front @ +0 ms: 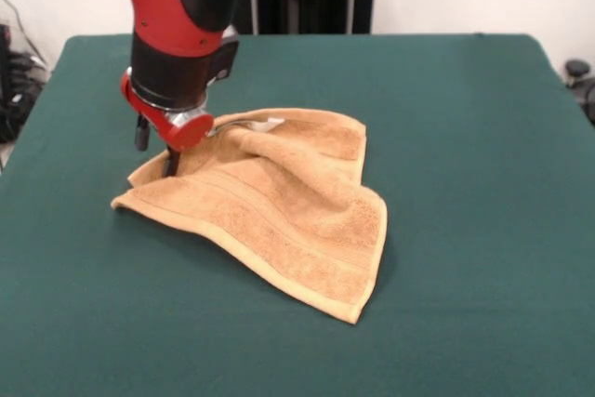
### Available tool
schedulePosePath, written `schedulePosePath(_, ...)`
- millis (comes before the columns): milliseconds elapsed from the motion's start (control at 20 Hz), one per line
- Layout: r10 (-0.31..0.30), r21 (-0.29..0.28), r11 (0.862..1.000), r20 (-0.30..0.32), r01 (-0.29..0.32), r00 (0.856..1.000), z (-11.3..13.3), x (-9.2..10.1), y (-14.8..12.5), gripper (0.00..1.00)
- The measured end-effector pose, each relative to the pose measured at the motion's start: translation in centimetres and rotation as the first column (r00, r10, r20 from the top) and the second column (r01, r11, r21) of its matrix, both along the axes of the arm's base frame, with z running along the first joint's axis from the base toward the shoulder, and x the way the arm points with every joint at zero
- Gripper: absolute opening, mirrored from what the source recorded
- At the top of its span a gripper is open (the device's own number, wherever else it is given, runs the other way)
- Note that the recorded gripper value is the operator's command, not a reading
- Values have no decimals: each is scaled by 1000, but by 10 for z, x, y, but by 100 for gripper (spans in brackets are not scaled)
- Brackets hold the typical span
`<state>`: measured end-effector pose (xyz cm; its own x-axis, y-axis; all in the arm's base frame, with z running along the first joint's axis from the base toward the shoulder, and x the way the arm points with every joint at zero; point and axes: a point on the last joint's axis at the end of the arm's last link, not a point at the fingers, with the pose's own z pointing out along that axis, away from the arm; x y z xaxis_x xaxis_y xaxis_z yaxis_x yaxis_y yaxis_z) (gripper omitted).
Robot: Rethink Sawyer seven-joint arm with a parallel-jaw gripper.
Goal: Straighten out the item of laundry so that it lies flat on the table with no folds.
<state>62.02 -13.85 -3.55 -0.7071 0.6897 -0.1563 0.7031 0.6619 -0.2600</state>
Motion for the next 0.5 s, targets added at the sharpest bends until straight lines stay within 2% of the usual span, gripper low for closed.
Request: schedulePosePath(500,29,-11,1000,-3,-29,1000,-4,0,-6,100)
